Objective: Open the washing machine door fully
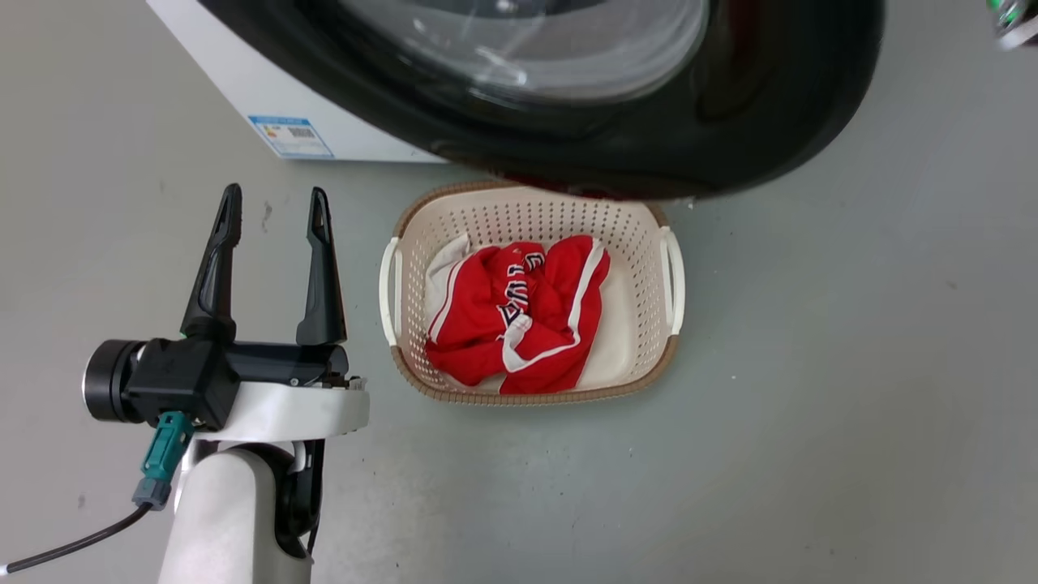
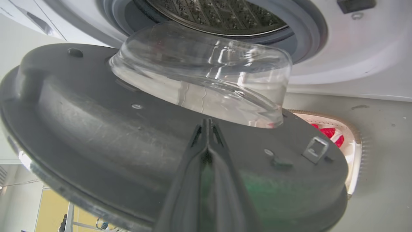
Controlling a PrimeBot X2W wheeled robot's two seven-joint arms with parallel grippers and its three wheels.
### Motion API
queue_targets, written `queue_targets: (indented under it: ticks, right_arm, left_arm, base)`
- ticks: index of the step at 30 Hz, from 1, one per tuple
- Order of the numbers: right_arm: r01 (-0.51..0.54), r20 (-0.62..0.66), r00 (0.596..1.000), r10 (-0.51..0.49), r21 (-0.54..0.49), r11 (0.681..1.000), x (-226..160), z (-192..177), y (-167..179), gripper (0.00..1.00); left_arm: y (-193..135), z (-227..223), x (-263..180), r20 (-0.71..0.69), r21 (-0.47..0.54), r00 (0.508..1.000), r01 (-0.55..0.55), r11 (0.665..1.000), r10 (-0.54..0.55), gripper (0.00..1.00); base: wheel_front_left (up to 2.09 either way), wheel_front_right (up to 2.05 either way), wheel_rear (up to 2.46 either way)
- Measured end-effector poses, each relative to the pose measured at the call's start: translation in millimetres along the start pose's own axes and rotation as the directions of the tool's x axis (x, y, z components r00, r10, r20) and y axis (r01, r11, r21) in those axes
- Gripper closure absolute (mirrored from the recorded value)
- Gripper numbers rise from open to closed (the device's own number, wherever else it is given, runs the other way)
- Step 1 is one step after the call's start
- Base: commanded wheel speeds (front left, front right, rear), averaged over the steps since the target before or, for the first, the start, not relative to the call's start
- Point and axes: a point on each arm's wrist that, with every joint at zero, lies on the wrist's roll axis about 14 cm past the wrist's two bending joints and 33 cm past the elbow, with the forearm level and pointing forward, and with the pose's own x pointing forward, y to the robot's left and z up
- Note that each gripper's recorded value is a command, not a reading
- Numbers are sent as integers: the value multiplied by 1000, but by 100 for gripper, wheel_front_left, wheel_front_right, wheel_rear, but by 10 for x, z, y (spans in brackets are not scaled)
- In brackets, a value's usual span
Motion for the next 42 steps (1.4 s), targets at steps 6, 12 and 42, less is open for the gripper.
queue_targets:
  ticks: [6, 12, 42]
  right_arm:
    - [-13, -100, 995, 9, -38, 999, -108, -343, 149, 100]
    - [-60, -192, 980, 46, -67, 996, -209, -718, 344, 100]
    - [-409, -477, 821, 315, -104, 907, -278, -2301, 1255, 100]
  left_arm:
    - [-56, 101, -78, 9, -1, 1000, 13, 1000, -13, 0]
    - [-90, 199, -206, 15, -2, 1000, 22, 1000, -22, 0]
    - [-158, 478, -559, 48, -2, 998, 37, 999, -37, 0]
  base:
    - [0, 0, 0]
    - [0, 0, 0]
    - [0, 0, 0]
